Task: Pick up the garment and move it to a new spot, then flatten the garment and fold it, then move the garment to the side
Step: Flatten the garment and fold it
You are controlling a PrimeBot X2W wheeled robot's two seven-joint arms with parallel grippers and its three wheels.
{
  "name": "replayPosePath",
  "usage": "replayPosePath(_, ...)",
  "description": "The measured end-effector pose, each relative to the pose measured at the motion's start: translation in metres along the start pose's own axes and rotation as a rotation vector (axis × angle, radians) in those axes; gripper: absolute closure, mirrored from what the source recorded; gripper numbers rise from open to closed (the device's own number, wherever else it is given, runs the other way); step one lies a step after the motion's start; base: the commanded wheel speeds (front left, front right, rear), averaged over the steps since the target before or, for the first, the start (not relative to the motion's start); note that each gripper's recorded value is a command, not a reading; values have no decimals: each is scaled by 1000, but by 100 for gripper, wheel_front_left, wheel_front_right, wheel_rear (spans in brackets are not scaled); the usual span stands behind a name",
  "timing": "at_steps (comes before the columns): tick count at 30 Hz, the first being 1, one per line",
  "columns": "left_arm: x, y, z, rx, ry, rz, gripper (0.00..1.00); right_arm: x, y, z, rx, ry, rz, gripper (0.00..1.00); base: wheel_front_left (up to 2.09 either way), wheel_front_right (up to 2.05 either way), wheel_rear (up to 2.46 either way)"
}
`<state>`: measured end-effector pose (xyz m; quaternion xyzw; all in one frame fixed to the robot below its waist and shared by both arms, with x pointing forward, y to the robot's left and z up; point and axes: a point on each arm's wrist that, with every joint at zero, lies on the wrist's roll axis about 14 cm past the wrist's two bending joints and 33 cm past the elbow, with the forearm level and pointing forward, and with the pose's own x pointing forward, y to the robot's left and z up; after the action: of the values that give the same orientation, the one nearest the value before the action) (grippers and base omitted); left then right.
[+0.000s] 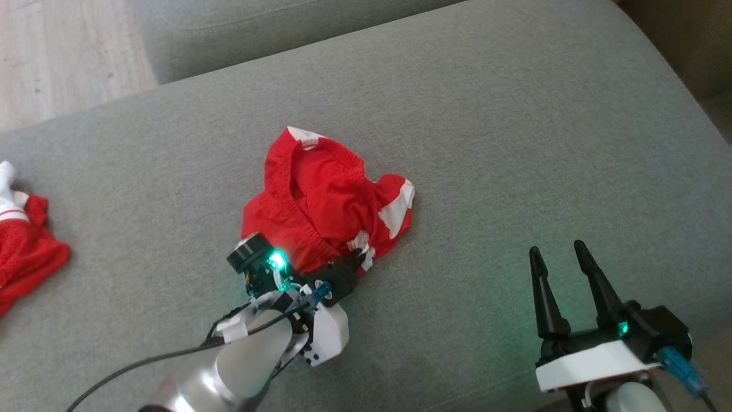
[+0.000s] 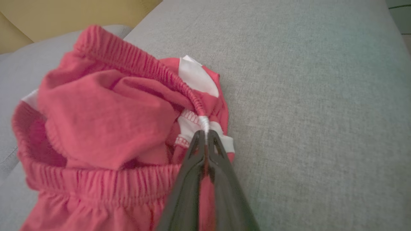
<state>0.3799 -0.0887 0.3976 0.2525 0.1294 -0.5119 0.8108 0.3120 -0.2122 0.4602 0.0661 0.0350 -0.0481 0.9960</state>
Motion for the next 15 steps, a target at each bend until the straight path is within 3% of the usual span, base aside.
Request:
replayPosePath(6,5,13,43,3,-153,16,100,1,-2,0,16,-1,-9,0,0,0,0)
replayPosePath(10,-1,37,119,-44,-372,56,100,4,5,1,19,-4,17,0,0,0,0)
replayPosePath(14,-31,85,214,-49,-616,116,100,8,12,2,20,-9,41,0,0,0,0)
replayPosePath(15,-31,85,214,-49,-616,116,100,8,12,2,20,-9,41,0,0,0,0)
